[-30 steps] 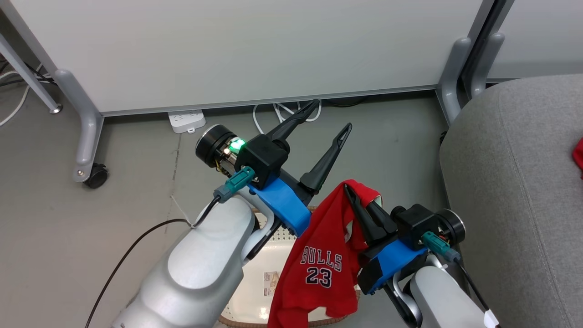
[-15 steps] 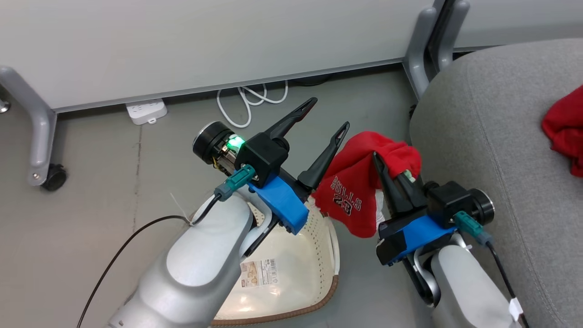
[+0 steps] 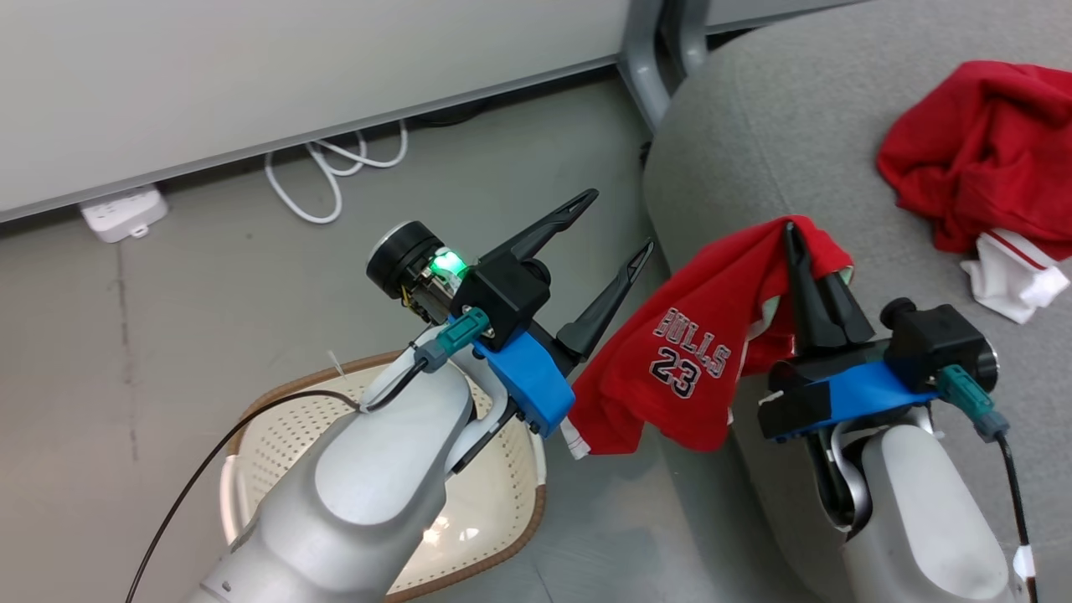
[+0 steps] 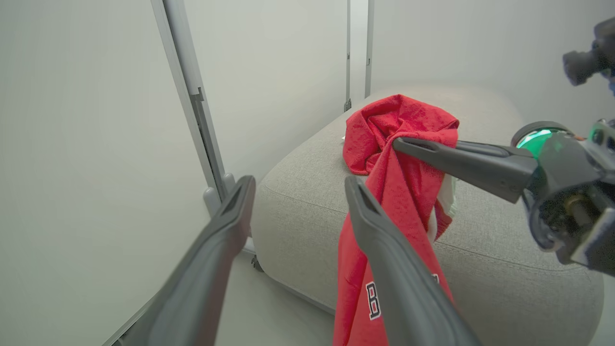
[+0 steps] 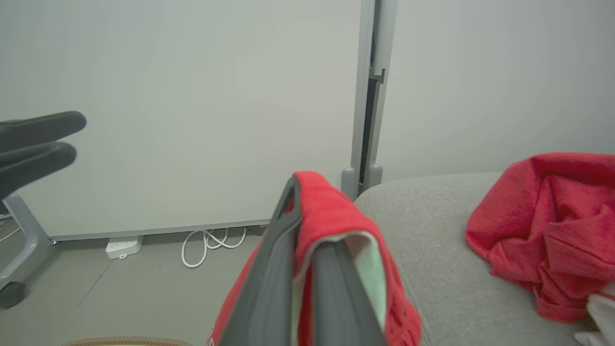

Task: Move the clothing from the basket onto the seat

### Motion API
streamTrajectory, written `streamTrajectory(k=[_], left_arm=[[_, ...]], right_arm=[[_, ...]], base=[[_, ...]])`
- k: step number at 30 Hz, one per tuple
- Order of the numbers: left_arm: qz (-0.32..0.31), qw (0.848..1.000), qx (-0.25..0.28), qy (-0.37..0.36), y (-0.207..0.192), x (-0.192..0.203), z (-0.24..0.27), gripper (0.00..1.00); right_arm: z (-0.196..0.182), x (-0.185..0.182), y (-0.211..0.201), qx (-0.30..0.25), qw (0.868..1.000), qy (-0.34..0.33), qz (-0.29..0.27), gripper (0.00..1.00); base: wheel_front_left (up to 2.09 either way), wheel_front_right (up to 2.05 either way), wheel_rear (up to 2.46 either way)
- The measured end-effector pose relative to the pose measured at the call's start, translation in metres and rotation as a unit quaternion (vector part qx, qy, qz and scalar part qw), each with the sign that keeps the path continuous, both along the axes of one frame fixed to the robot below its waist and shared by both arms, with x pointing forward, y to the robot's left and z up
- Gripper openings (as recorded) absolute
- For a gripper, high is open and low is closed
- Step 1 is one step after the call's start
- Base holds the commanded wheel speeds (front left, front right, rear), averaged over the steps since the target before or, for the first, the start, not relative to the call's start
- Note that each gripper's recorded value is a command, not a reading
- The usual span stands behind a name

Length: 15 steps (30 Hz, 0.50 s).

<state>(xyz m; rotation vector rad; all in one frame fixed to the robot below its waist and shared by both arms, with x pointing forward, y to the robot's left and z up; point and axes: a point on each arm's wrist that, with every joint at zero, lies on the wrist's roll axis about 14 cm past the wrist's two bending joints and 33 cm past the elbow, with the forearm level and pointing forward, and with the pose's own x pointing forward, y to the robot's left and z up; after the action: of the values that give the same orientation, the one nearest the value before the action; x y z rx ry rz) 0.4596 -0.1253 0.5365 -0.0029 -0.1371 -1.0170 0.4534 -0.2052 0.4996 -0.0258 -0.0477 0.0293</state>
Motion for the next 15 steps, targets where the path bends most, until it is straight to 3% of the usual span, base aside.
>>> streamTrajectory(k=[15], left_arm=[[-0.103,0.994,-0.006,0.026,-0.066,-0.028,-0.024,1.00]], right_arm=[[-0.006,-0.050,-0.090,-0.005,0.991,0.015,-0.134,0.00]], base=[[0.00,0.00,0.00]])
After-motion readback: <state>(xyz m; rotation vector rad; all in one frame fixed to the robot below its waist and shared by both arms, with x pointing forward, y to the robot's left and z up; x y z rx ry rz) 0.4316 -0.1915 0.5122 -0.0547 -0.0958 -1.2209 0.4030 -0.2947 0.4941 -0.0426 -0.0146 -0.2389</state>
